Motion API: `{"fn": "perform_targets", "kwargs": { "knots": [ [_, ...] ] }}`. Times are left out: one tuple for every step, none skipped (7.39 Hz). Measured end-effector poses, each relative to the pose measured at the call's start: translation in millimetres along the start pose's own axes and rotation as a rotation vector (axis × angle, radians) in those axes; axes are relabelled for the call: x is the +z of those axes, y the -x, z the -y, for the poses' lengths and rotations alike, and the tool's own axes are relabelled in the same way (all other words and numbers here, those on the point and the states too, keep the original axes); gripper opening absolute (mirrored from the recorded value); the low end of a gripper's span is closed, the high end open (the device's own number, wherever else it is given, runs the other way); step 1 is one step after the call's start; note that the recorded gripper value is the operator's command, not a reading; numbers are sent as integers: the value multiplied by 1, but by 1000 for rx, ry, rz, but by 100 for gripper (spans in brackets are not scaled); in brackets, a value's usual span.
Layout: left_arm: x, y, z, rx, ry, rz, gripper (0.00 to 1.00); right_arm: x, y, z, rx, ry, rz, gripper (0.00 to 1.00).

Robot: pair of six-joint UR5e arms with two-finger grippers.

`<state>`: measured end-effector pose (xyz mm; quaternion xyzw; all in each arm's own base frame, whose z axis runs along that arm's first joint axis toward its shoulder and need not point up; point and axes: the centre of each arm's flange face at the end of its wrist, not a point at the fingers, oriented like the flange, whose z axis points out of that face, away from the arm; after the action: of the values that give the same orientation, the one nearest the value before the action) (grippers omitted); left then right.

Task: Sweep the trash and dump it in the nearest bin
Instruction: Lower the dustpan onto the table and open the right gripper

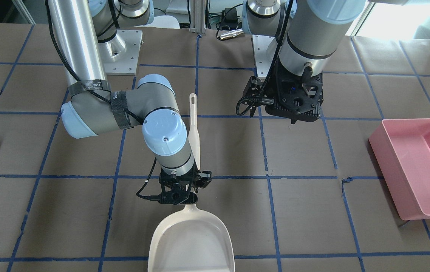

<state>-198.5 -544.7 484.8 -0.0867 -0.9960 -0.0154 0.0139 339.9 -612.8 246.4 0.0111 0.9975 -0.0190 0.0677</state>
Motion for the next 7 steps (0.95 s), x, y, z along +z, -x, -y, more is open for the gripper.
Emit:
{"fn": "perform_targets", "kwargs": {
  "knots": [
    [0,0,0,0,0,0,100,0,1,-1,-6,1,1,11],
    [0,1,0,-1,0,1,100,0,4,-2,-16,-1,3,11],
    [0,1,0,-1,-1,1,100,1,8,-4,-29,-6,4,24],
    [-1,1,0,-1,-1,1,100,2,10,-4,-38,-10,4,91],
    [-1,1,0,-1,-1,1,100,3,11,-4,-44,-13,4,100],
    [0,1,0,-1,-1,0,100,3,11,-3,-51,-19,6,100],
    [0,1,0,-1,0,0,100,2,11,-2,-55,-26,9,100]
  ]
}}
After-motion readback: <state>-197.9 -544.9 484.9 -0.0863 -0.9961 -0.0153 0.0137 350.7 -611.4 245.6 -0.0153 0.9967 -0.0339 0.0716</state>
